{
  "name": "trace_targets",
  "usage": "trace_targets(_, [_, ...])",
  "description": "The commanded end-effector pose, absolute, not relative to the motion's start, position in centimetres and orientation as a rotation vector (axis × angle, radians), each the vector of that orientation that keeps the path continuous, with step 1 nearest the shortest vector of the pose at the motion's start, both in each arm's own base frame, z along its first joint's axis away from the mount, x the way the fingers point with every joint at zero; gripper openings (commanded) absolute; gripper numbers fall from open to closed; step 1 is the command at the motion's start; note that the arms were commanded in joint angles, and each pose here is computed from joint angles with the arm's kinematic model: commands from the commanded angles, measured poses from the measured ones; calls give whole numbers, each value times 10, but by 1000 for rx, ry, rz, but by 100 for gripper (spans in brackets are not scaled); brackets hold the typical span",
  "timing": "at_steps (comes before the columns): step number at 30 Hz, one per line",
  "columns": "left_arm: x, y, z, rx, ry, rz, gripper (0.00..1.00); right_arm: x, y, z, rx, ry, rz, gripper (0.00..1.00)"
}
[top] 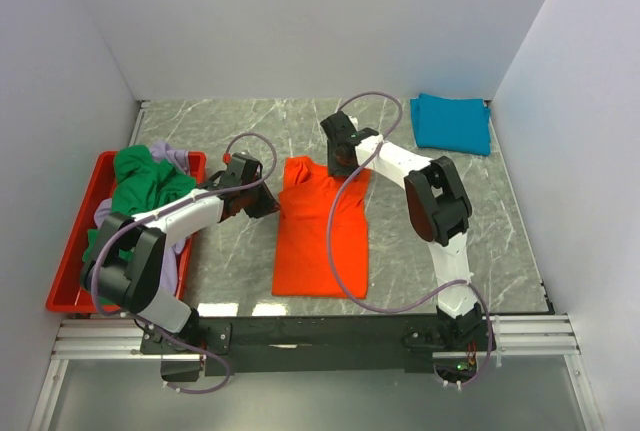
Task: Fold and stack the t-shirts
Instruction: Fold the tshirt
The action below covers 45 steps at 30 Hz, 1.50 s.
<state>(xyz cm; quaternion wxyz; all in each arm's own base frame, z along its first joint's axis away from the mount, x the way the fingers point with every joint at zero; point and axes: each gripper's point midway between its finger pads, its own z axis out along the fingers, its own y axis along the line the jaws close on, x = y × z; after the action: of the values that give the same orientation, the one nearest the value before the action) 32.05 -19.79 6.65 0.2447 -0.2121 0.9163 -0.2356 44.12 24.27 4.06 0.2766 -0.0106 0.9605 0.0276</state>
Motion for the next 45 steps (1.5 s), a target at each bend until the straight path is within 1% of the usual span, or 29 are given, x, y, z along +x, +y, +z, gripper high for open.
trace_targets(1, [322,-201,77,-549,2473,-674,23,452,244,51,5,2542,49,46])
trace_targets(2, [323,-201,78,-550,2470,-672,23,453,245,50,7,2541,53,45])
trace_targets(4, [323,-201,78,-551,2469,-670,23,453,246,49,9,2538,59,40])
trace_targets(5, [323,-201,77,-551,2470,-669,23,454,246,48,13,2538,59,33])
trace_targets(8, [323,-201,77,-551,2471,-669,23,454,249,52,7,2530,91,19])
trace_targets(9, [323,-201,78,-551,2469,-670,23,454,250,52,4,2529,98,10])
trace_targets(13, [322,-200,76,-551,2473,-665,23,456,256,65,3,2504,149,0])
trace_targets(21, [323,-200,77,-549,2471,-663,23,451,268,96,-6,2453,278,0])
trace_targets(26, [323,-201,77,-550,2471,-666,23,453,273,109,-17,2424,310,0])
trace_targets(38, [323,-200,77,-548,2474,-661,23,455,294,76,-61,2480,395,0])
trace_targets(45, [324,-200,76,-547,2476,-656,23,456,297,50,-70,2512,390,0])
